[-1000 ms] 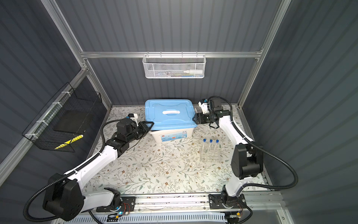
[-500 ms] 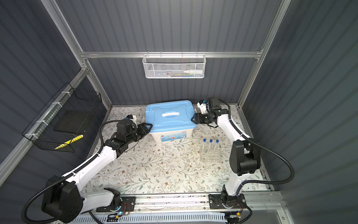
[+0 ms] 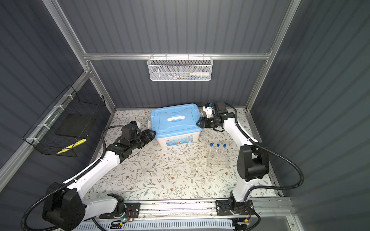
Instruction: Organize the chemistry lab equipment
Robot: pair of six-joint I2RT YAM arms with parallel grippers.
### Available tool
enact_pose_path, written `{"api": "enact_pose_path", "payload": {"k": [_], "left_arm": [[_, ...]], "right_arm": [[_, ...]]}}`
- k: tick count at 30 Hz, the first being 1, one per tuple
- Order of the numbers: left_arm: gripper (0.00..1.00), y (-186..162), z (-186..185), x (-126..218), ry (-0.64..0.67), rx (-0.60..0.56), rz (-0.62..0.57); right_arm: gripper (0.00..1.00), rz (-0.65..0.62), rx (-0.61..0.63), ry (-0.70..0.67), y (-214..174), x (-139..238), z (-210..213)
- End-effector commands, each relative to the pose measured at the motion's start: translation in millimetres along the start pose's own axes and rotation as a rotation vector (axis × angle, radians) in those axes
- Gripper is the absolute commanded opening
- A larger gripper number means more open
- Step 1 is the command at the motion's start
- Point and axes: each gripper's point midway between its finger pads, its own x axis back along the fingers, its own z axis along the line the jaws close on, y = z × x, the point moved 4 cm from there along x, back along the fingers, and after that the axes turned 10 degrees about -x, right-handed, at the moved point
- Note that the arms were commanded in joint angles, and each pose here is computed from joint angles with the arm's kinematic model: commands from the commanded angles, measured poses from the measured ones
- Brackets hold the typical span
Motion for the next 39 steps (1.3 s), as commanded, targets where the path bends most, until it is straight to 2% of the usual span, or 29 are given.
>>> {"api": "enact_pose_path", "payload": {"k": [1,5,10,22,26,29,36,39], "left_arm": [[0.67,8,-4,-1,-0.005,-0.032,-0.004],[0.65,12,-12,-11,-0.042,-0.05,0.004],[0.58,18,-16,-26,-0.059,-0.082,0.014],[0.5,43,-25,-65,-0.141,-0.133,0.064],[0.5,49,-26,-73,-0.146,-0.15,0.086],[0.56,51,-23,-70,-0.138,-0.159,0.091],[0.83,60,-5,-50,-0.122,-0.136,0.081],[0.94,66,0,-39,-0.104,-0.158,0.063]], "right_arm": [[0.64,0.002,-0.007,0.02,4,0,8],[0.63,0.008,-0.022,0.018,1,-1,8],[0.61,0.017,-0.051,0.008,-6,-4,12],[0.61,-0.003,-0.11,-0.024,-13,-7,20],[0.65,-0.013,-0.117,-0.043,-12,-4,18],[0.73,-0.053,-0.114,-0.072,-8,5,15],[0.89,-0.152,-0.099,-0.11,11,27,9],[0.99,-0.172,-0.097,-0.113,15,29,4]]}}
